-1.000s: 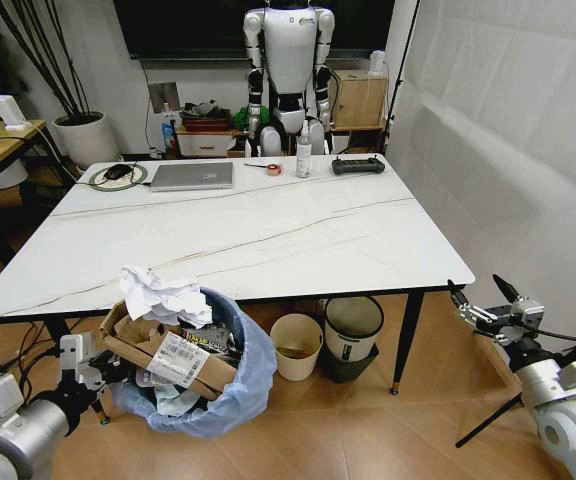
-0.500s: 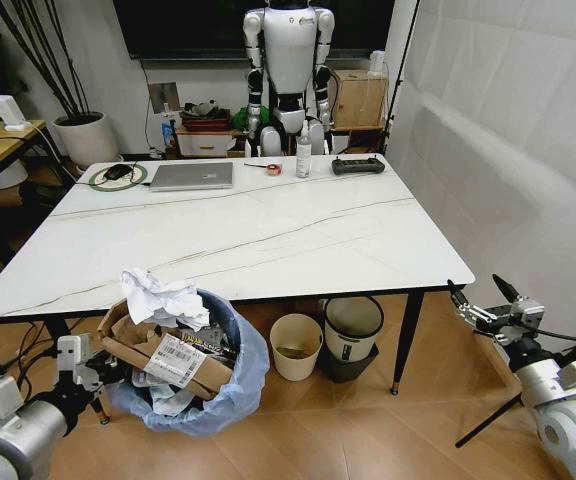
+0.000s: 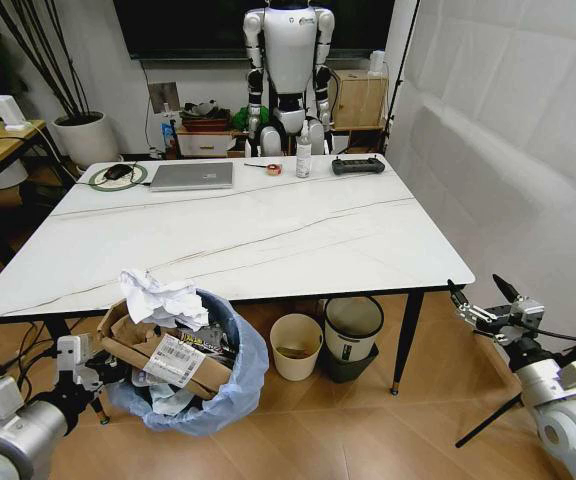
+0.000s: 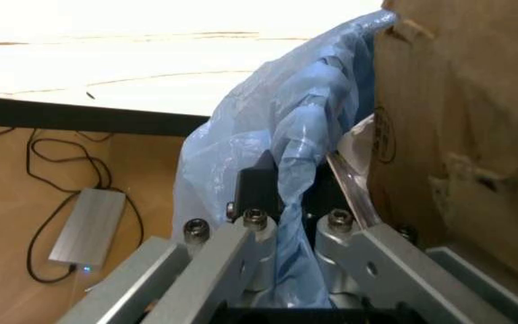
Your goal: Pick up the trash bin and place the trash from the table into it.
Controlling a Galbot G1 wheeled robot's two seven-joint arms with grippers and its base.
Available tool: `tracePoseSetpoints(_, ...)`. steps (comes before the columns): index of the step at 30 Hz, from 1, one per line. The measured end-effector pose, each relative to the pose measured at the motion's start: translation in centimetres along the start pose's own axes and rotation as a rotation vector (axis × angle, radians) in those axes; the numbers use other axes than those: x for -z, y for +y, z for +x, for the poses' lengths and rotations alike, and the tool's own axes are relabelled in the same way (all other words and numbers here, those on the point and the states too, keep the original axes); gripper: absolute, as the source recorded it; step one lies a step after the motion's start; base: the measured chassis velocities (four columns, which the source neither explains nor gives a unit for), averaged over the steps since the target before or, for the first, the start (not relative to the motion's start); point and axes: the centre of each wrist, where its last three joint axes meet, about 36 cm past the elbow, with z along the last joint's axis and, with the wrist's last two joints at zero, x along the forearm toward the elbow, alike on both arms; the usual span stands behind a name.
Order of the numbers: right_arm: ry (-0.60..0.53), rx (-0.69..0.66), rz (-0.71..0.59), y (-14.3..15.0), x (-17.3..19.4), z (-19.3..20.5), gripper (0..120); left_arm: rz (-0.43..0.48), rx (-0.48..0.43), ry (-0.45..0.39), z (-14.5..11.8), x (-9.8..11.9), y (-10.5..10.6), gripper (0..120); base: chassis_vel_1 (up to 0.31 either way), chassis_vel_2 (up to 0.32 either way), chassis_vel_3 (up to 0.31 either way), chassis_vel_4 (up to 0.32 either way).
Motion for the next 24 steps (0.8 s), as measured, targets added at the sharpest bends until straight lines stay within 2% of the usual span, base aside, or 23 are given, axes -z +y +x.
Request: tracePoseSetpoints(24,0.000,0.000,-0.001,0.00,0.00,0.00,100,-0.003,-0.003,-0.016,-0.09,0.02,0.20,0,0.000,0.000,0.000,0.000)
